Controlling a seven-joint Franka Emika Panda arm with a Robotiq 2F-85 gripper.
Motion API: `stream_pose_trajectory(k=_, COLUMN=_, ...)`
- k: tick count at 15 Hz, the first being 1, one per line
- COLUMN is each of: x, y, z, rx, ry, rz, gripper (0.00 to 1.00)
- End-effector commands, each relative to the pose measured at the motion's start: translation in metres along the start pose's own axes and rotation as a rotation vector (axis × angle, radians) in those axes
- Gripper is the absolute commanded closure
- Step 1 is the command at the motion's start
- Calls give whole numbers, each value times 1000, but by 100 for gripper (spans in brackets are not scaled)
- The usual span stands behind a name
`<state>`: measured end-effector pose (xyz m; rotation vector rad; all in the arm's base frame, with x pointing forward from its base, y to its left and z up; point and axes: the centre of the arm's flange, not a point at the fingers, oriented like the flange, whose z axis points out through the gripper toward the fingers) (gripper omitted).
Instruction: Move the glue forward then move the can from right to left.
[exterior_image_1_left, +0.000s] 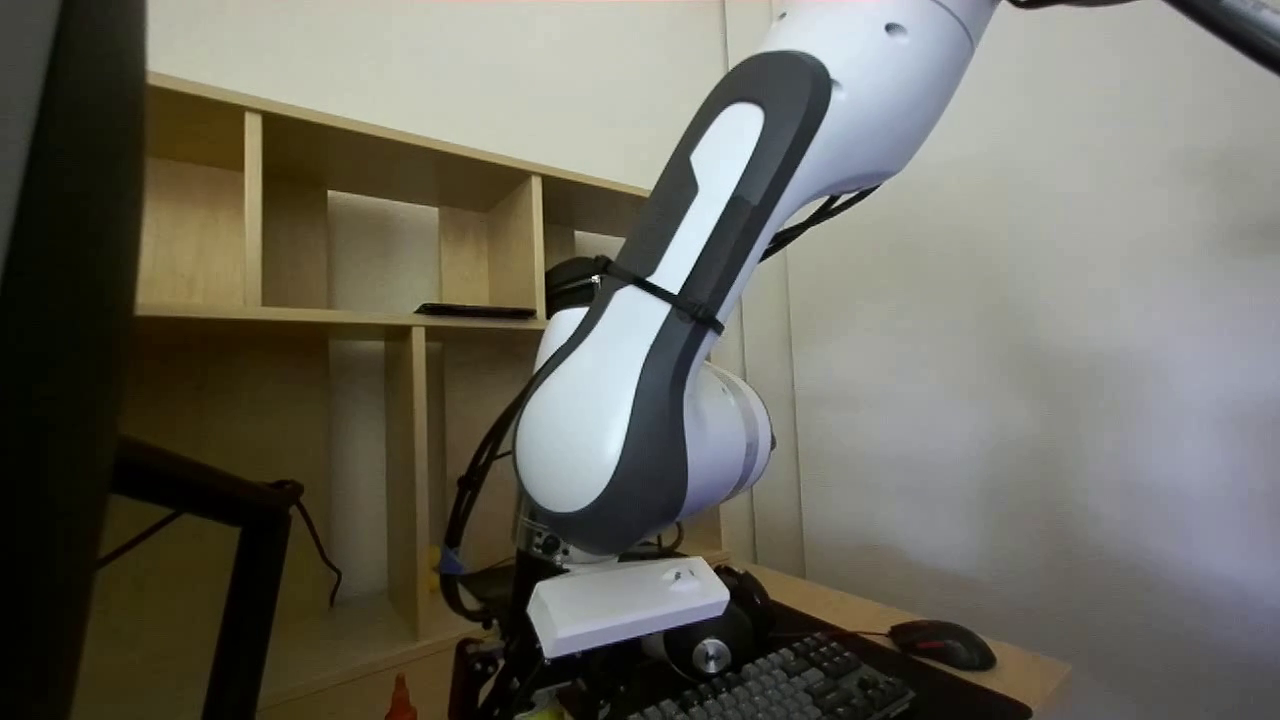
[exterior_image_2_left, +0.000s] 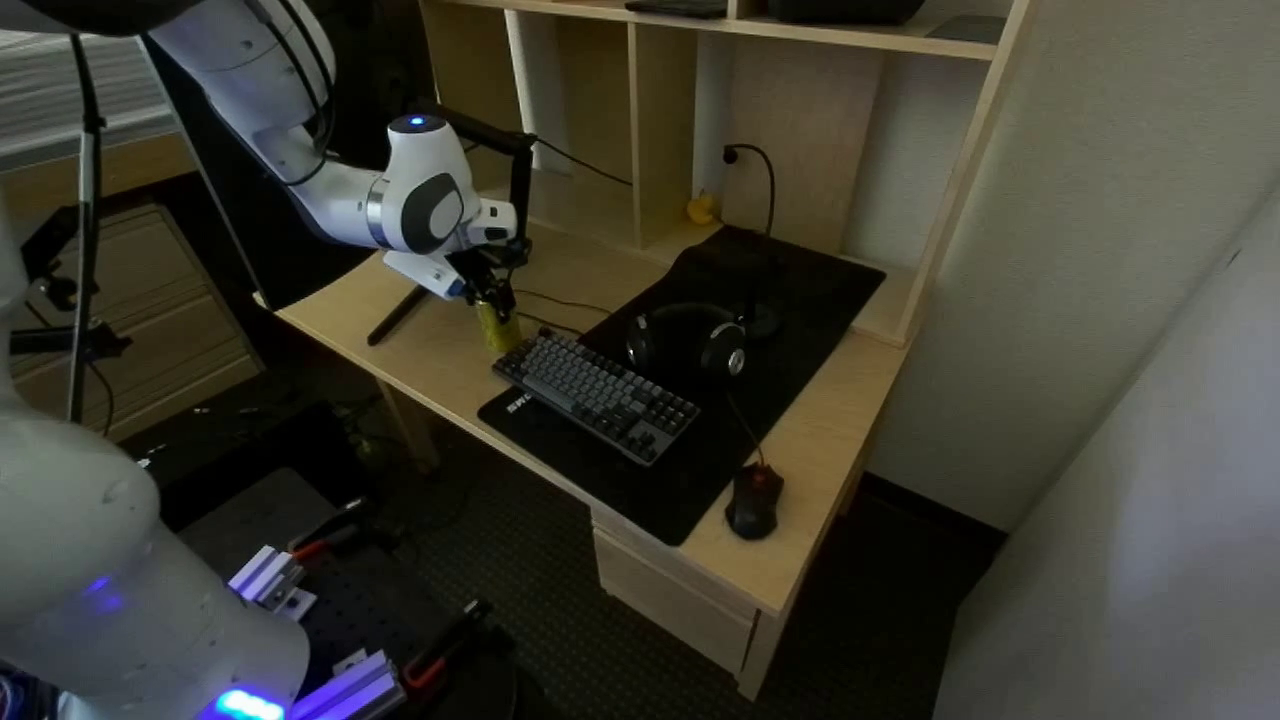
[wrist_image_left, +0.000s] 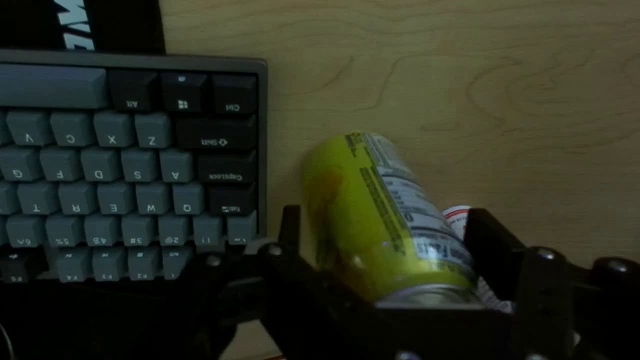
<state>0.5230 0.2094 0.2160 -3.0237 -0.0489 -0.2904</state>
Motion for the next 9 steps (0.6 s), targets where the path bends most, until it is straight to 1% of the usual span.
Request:
stream_pose_trajectory(k=1, x=-8, y=0, z=10, rx=-10, ry=-9, rz=1, gripper=0)
stream_pose_trajectory(k=3, x=-8, y=1, z=11, rx=-26, ry=4, rz=-5, gripper=0)
stream_pose_trajectory(k=6, x=-9, y=4, z=14, rx=-42, ry=-6, rz=-1, gripper=0)
stream_pose_trajectory(k=7, x=-11, y=4, z=14, rx=-35, ry=-41, rz=12, gripper=0)
stream_pose_trajectory(k=8, x=-6, y=5, z=11, rx=-28, ry=-19, rz=-1, gripper=0)
stream_pose_trajectory(k=9, x=-6, y=5, z=12, rx=-29, ry=-24, rz=1, gripper=0)
